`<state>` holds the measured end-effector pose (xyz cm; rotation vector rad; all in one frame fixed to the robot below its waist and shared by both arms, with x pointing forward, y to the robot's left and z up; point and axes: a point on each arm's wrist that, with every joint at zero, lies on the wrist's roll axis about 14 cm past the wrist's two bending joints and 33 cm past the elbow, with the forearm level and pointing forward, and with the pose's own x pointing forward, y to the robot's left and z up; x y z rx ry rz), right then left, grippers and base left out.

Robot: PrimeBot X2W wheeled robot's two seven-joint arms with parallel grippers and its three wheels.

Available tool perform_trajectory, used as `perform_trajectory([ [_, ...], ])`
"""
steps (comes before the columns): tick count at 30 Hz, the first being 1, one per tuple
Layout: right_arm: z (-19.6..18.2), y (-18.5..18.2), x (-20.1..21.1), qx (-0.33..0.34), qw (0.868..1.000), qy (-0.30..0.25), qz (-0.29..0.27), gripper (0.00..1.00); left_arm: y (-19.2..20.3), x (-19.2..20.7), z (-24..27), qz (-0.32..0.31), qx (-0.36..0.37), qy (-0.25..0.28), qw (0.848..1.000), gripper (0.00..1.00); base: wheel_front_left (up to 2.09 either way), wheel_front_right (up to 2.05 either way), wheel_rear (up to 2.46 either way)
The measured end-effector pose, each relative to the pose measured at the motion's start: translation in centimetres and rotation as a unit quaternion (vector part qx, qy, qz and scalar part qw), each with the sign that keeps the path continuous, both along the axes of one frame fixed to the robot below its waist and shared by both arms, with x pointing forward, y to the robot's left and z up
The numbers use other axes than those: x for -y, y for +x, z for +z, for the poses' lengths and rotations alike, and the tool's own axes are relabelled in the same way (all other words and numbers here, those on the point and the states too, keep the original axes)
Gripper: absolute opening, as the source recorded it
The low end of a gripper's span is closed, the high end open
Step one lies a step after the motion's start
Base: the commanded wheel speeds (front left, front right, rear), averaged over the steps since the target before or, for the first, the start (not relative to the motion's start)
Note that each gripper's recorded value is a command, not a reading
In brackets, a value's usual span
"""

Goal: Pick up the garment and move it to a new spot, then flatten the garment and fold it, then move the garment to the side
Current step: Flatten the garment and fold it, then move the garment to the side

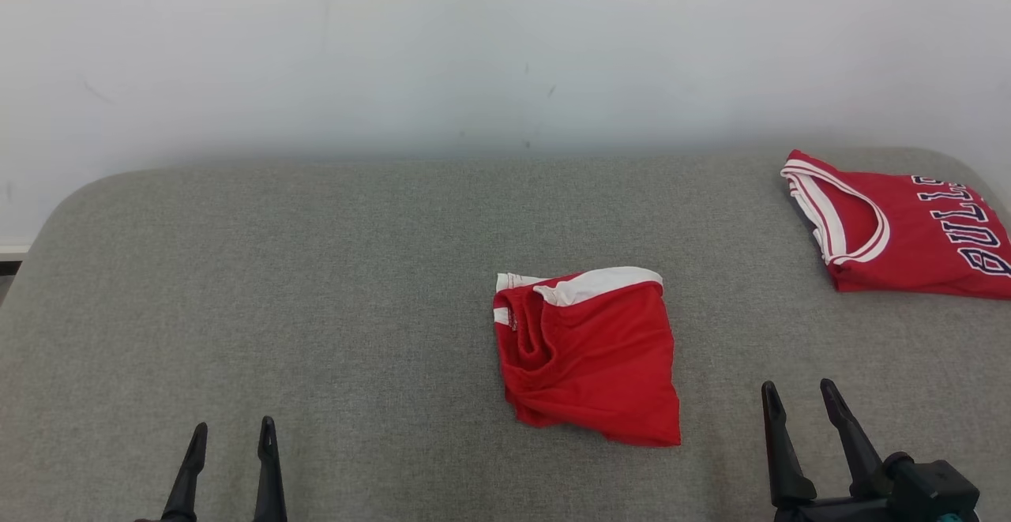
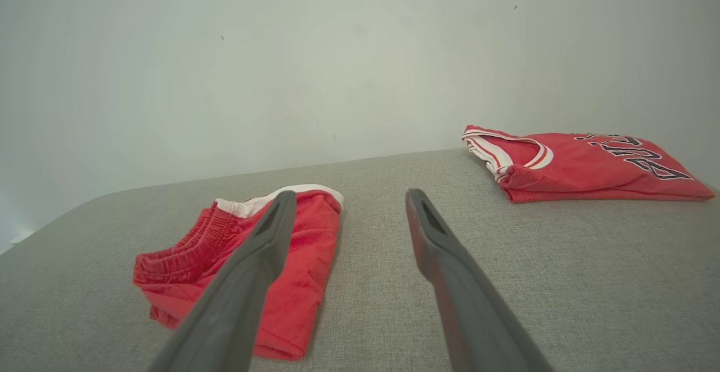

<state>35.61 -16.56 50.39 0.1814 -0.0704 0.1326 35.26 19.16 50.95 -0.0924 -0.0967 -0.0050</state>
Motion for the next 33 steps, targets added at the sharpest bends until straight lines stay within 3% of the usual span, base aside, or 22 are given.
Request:
perform_trajectory([
  [33,-0.8,0.3,-1.8,-0.012,1.000,-0.004,0.014,1.00,-0.9,-0.4,-0.1,0.011,-0.001,-0.001,1.000,1.00,0.00,0.00,0.00],
])
